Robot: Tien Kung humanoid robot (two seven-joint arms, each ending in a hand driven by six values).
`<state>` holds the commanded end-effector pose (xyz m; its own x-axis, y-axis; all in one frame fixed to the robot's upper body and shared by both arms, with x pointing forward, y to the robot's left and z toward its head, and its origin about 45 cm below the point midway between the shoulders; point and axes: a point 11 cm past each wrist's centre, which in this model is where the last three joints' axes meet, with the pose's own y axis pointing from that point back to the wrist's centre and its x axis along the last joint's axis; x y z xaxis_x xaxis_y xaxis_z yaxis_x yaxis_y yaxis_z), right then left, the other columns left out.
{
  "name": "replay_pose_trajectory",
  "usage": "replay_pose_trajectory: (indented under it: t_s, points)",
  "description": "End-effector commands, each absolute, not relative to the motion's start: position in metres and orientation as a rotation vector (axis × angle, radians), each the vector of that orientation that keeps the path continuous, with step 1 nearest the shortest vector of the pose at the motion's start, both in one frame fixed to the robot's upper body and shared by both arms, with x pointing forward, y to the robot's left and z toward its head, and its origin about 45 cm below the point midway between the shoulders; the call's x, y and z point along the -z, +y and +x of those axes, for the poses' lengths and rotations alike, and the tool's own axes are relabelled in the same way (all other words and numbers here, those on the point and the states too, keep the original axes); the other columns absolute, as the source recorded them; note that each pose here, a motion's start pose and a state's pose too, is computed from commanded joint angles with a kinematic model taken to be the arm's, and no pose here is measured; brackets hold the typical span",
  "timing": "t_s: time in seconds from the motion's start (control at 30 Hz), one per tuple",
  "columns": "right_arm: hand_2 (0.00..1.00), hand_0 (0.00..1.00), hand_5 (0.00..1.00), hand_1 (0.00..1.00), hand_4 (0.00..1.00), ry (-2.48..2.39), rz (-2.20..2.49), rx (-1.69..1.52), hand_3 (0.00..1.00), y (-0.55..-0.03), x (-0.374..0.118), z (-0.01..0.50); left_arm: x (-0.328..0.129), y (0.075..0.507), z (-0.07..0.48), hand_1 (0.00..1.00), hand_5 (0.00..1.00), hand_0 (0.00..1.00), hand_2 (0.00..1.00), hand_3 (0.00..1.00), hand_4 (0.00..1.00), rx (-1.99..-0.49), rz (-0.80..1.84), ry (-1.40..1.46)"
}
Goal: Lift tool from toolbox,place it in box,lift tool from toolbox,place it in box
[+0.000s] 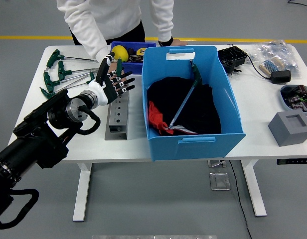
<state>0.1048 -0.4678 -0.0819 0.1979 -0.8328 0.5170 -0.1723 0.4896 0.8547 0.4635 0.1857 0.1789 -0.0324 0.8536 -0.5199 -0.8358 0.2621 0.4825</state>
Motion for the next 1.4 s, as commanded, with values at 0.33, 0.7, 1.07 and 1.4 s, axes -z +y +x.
replay_pose_trajectory:
  t_s: [0.33, 0.7, 1.07, 1.4]
  points:
    - [0.68, 0.627, 0.576, 0.623, 0.781, -1.314, 0.983, 0.603, 0.533, -0.467, 0.084, 0.096, -0.203, 0.169, 0.459, 0.658, 0.93, 0.492, 0.794, 0.838, 0.814, -1.279, -0.022, 0.851]
    - [0.68, 0.628, 0.575, 0.623, 0.782, -1.302, 0.977, 0.611, 0.533, -0.466, 0.086, 0.09, -0.248, 0.147, 0.456, 0.665, 0.923, 0.501, 0.796, 0.835, 0.811, -1.206, -0.095, 0.781]
    - [0.68, 0.627, 0.574, 0.624, 0.782, -1.303, 0.977, 0.608, 0.533, -0.468, 0.085, 0.091, -0.29, 0.093, 0.435, 0.668, 0.924, 0.504, 0.797, 0.834, 0.812, -1.014, -0.116, 0.714]
    - [0.68, 0.627, 0.574, 0.624, 0.783, -1.312, 0.977, 0.597, 0.533, -0.471, 0.082, 0.097, -0.255, 0.041, 0.422, 0.67, 0.919, 0.51, 0.792, 0.827, 0.805, -0.876, 0.097, 0.641]
